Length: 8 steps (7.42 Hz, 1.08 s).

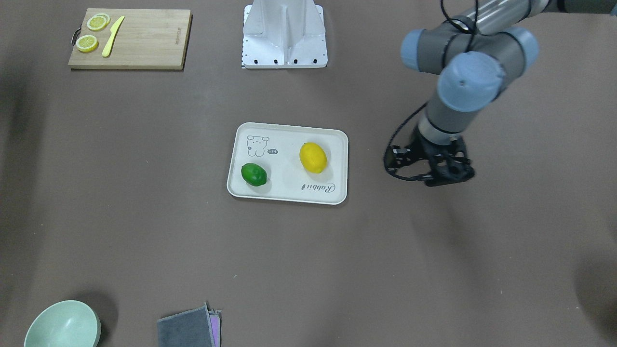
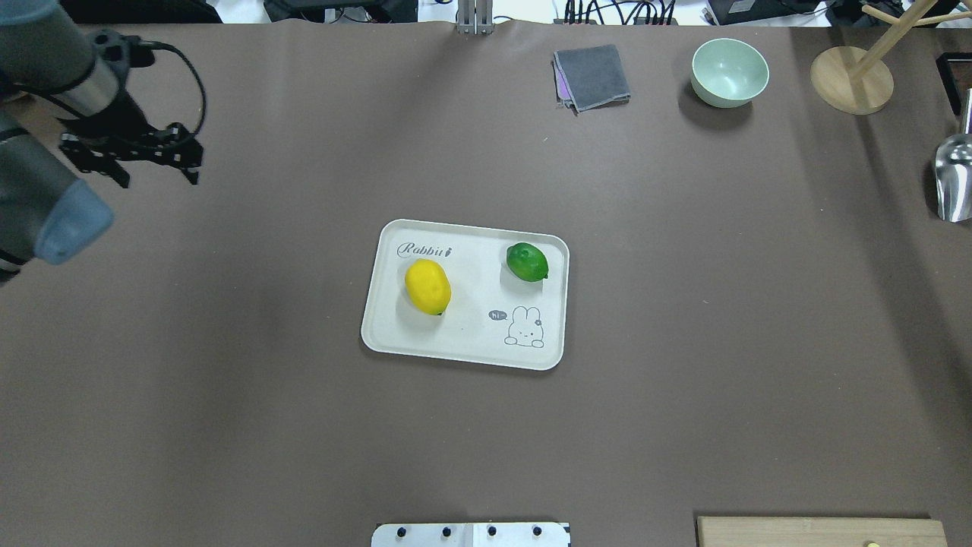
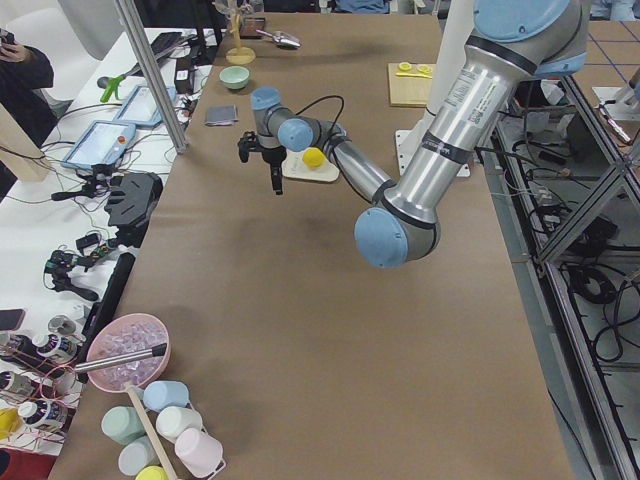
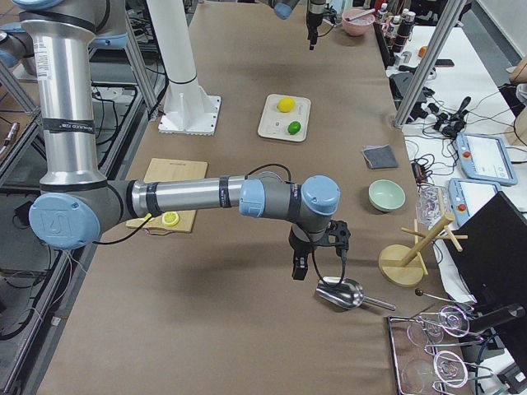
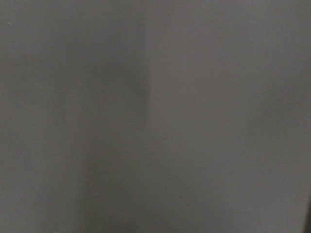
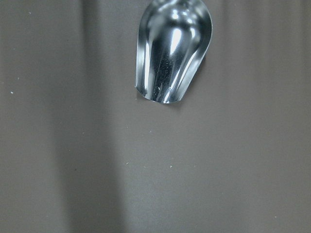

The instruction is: Place all lemons on tray

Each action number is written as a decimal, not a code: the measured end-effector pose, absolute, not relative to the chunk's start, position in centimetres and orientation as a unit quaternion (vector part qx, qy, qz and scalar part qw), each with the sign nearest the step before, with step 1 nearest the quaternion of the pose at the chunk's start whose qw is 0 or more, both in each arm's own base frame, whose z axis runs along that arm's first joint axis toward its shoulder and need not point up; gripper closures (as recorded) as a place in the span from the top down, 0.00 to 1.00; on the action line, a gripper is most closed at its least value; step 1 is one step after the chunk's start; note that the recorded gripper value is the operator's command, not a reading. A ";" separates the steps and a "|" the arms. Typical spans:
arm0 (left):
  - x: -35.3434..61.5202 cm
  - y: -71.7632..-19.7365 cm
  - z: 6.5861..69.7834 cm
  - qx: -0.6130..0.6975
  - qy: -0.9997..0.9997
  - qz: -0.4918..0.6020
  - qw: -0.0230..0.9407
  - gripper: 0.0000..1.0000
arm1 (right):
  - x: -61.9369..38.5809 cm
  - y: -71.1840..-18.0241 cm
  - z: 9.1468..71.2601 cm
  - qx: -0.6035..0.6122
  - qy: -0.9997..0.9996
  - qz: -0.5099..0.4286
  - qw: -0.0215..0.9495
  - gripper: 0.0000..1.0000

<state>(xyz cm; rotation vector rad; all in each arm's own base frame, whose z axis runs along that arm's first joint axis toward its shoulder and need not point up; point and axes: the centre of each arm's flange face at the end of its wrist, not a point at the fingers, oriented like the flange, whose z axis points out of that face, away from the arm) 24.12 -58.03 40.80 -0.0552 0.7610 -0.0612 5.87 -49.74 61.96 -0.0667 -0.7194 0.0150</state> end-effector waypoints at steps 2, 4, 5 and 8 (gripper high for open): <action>14.9 -58.2 48.4 -0.030 0.368 -0.017 0.929 0.98 | 6.4 -49.5 62.2 -0.033 -0.347 0.012 0.937 1.00; 7.7 -57.2 55.6 -0.038 0.381 0.000 0.924 0.98 | 6.4 -49.2 62.7 -0.039 -0.349 0.018 0.936 1.00; 5.6 -56.3 57.6 -0.038 0.388 0.006 0.921 0.98 | 6.4 -49.1 62.9 -0.042 -0.350 0.023 0.935 1.00; -0.7 -51.0 64.4 -0.038 0.406 0.026 0.913 0.98 | 6.5 -49.6 62.6 -0.037 -0.344 0.024 0.938 1.00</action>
